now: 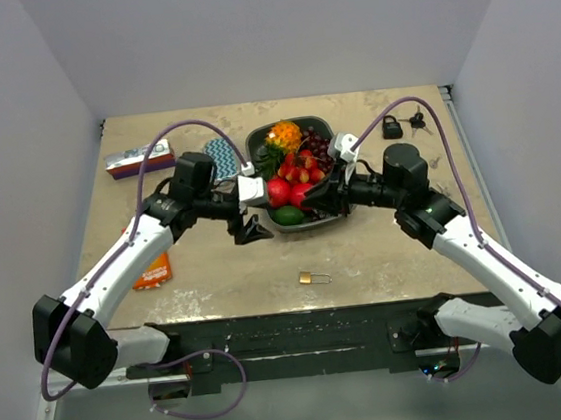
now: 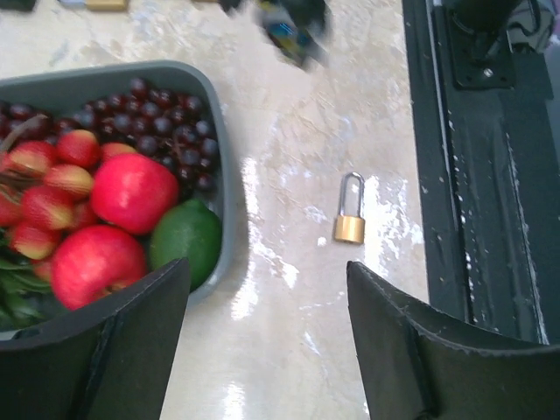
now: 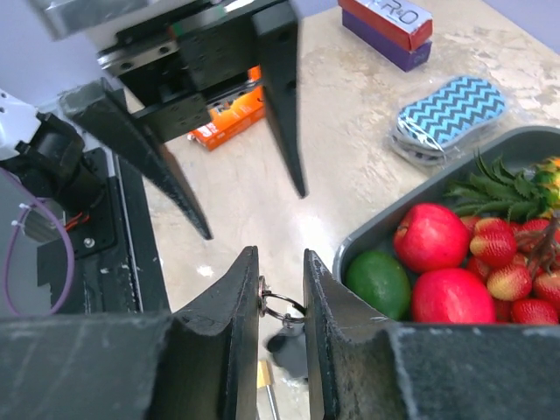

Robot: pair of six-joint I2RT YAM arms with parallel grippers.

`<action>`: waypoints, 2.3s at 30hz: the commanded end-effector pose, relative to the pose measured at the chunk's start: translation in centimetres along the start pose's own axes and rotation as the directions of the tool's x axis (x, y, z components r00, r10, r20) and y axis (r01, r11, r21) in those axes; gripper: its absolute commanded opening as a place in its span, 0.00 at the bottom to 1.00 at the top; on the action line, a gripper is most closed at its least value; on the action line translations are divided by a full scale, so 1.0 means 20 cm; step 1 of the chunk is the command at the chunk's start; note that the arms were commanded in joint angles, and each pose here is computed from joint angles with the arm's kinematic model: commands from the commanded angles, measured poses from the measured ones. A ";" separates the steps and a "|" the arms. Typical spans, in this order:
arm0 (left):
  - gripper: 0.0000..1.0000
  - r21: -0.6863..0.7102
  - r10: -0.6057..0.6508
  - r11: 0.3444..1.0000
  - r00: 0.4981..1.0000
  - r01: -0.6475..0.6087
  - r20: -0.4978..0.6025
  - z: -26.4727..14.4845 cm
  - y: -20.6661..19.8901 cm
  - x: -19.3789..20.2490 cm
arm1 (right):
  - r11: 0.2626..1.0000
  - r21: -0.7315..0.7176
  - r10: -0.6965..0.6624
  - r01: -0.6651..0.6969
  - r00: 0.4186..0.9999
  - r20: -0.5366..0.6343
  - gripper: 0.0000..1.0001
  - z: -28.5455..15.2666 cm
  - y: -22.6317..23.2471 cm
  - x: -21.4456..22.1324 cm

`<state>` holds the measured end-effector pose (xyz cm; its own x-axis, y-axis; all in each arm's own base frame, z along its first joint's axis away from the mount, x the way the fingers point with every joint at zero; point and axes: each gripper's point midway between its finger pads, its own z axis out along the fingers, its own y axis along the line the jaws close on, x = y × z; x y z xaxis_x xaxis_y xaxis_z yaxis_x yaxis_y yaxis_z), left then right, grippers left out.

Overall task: Lock with the key
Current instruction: Pick up the lock from the center of the board.

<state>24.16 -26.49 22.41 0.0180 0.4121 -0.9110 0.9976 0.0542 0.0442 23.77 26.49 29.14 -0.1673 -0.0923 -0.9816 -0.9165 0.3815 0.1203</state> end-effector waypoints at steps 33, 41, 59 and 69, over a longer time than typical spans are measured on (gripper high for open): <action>0.66 0.232 0.360 0.927 0.876 -0.296 -0.322 0.75 -0.42 0.68 | 0.836 0.439 0.443 -0.328 0.876 -0.188 0.00 -0.30 -0.34 0.62; 0.47 0.223 0.326 0.940 0.867 -0.257 -0.377 0.76 -0.41 0.74 | 0.807 0.475 0.479 -0.351 0.860 -0.177 0.00 -0.31 -0.36 0.64; 0.00 0.075 -0.083 0.994 0.997 0.082 0.011 0.45 -0.23 0.14 | 0.807 0.395 0.554 -0.439 0.795 -0.248 0.00 -0.22 -0.31 0.81; 0.00 0.000 -0.091 0.996 0.994 0.091 0.056 0.38 -0.20 0.04 | 0.747 0.466 0.636 -0.474 0.713 -0.295 0.00 -0.24 -0.37 0.97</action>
<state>20.58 -32.53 15.33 -0.0948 0.4291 -0.8983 0.9938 0.0939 -0.0600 24.58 18.13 8.95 -0.8197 -0.1206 -0.5600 -0.4484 0.7435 0.4961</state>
